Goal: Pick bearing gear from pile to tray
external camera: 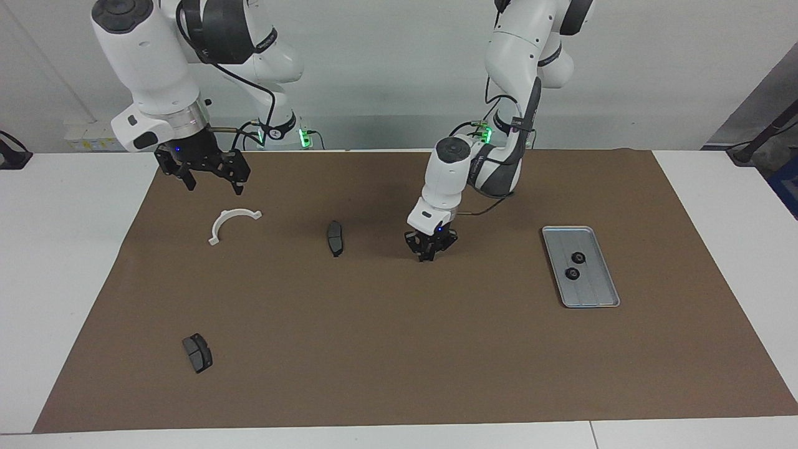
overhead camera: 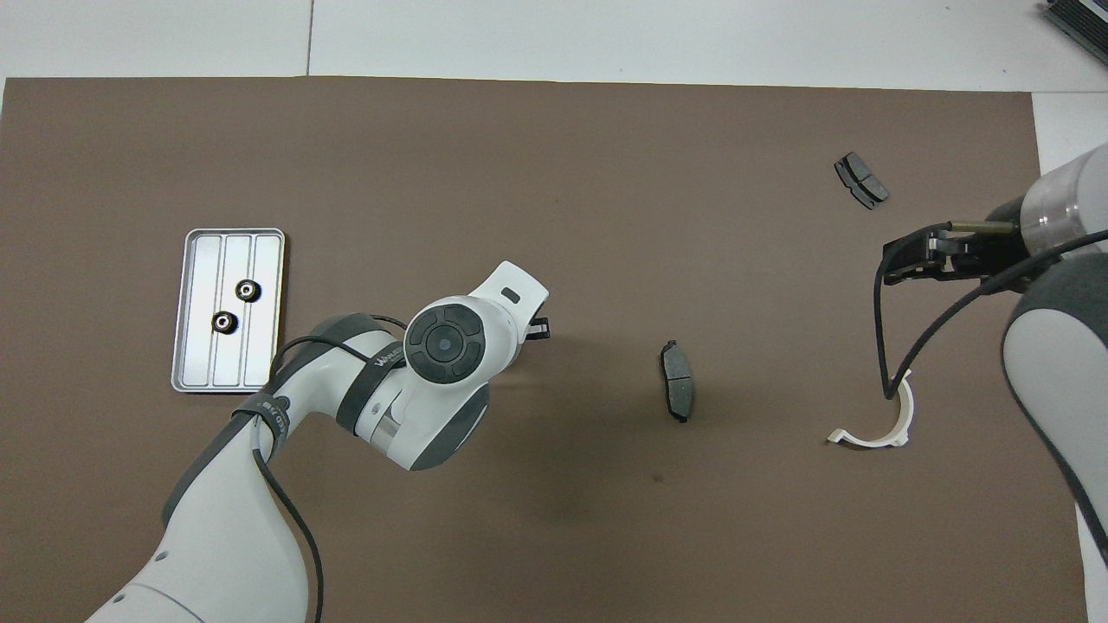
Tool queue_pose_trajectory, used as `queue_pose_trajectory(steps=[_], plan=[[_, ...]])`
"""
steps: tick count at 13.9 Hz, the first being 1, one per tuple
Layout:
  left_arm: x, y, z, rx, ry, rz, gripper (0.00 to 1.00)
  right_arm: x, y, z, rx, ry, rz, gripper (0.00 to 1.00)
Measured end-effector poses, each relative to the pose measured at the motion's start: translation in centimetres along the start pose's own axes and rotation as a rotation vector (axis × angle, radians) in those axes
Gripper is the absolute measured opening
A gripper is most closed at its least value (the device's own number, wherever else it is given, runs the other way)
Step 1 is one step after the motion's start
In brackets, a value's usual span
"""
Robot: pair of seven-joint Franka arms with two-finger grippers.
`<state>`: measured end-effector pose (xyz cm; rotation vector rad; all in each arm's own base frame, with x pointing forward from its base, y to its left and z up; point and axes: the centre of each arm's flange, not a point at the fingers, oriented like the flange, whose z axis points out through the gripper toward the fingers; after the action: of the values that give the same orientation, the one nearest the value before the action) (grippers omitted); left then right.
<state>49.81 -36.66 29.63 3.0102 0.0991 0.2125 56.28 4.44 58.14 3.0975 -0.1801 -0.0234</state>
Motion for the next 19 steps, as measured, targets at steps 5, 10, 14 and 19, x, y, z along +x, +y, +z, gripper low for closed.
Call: queue_pose_trajectory(steps=[5,10,14,19], plan=[[6.5,-5.7,-2.7,0.07,-0.028,-0.082,0.24,-0.2,-0.6,0.4,-0.002,-0.008,-0.011,1.0],[12.9,-20.0,-6.3,0.131,-0.072,-0.046,0.24,-0.2,-0.5,0.5,-0.002,-0.01,-0.01,1.0],[12.1,-26.3,-6.8,0.162,-0.212,0.125,0.24,-0.1,-0.3,0.5,-0.002,-0.01,-0.006,1.0],[11.2,-30.9,-6.7,0.152,-0.274,0.223,0.24,-0.1,-0.3,0.5,-0.002,-0.01,-0.005,1.0]])
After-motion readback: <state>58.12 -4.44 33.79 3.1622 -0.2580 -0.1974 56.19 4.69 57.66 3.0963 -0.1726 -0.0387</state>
